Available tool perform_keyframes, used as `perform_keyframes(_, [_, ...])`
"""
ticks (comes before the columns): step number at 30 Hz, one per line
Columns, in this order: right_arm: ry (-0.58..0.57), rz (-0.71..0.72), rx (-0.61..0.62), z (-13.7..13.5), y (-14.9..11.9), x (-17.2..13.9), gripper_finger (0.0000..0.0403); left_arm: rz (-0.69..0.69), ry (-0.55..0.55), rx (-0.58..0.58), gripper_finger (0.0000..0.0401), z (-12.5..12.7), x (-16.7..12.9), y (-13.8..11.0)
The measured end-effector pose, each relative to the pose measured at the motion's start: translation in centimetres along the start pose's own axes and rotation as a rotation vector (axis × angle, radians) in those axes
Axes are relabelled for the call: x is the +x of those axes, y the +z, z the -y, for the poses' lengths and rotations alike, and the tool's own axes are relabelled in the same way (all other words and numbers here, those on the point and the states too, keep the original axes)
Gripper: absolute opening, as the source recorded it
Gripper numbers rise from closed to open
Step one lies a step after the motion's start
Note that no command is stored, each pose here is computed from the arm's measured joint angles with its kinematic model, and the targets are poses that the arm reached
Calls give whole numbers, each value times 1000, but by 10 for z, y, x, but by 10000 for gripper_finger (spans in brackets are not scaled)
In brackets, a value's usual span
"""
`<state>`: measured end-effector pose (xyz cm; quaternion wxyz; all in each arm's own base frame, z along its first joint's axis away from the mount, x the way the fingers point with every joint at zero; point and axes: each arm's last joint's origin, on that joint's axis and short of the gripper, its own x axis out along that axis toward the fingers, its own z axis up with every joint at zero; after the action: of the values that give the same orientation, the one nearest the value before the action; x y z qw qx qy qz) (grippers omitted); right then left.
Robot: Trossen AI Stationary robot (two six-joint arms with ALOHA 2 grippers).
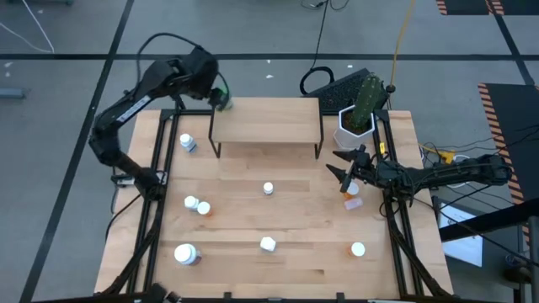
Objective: Pick and place medicine bottles onto shelf by color
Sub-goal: Put the top large white medicine bottle on the shelf
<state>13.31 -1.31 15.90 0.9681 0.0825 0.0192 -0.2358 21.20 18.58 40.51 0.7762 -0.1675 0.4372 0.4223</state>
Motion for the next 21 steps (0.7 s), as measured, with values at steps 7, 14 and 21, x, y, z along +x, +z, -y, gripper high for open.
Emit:
perform_keyframes(7, [3, -2, -1, 0, 0, 0, 279, -66, 118, -4, 239, 9, -46, -46])
perform_keyframes(14, [1, -12, -6, 0, -2, 1, 279, -56, 112, 18, 239, 9, -46, -94])
perform_keyframes(21, [32, -3, 1, -1, 0, 1, 279, -59, 122, 63, 239, 14, 15, -131])
